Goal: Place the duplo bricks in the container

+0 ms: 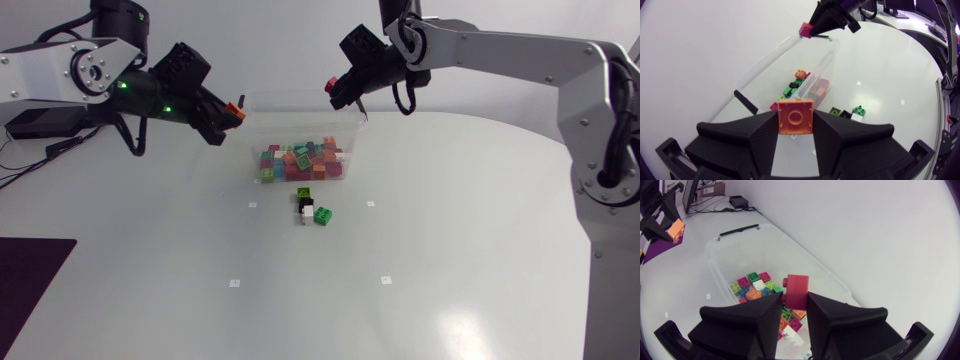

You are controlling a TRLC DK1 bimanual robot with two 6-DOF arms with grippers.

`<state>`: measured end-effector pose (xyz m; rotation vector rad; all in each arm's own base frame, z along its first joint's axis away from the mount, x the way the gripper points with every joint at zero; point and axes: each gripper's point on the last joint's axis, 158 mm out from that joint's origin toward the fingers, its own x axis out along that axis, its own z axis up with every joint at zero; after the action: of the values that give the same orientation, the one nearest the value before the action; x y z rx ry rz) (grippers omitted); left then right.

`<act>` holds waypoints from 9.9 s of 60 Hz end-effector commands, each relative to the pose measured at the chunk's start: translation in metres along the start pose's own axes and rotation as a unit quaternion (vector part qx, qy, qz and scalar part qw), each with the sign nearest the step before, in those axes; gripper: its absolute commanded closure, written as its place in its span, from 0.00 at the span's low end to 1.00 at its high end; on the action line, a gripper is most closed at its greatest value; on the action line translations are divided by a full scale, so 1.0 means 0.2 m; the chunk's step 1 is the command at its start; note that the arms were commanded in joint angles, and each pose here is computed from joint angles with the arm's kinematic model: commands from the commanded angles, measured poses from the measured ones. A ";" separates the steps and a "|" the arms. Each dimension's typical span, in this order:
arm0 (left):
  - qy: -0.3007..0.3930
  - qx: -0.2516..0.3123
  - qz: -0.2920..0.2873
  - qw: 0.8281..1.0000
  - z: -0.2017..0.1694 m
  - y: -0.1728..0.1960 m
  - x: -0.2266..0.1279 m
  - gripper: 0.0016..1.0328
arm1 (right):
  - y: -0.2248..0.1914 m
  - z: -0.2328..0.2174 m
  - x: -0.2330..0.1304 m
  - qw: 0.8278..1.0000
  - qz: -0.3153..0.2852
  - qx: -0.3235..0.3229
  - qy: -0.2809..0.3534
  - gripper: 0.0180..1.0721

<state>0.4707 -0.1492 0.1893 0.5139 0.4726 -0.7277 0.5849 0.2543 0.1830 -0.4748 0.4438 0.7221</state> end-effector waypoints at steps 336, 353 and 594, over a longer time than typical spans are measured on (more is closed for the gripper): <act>0.090 0.189 -0.321 0.924 -0.55 -1.07 0.59 0.07 | 0.79 -0.58 -0.61 0.972 0.150 -0.074 0.164 0.83; 0.089 0.190 -0.316 0.925 -0.57 -1.01 0.70 0.10 | 0.78 -0.53 -0.61 0.974 0.150 -0.074 0.152 0.83; -0.104 0.037 0.014 0.994 0.33 0.13 0.03 0.05 | 0.89 -0.87 0.13 0.954 0.215 -0.059 0.200 0.17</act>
<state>0.5249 -0.1807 0.2511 0.4810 0.2361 -0.7530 0.4367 0.2838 -0.0045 -0.6202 0.8906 1.0491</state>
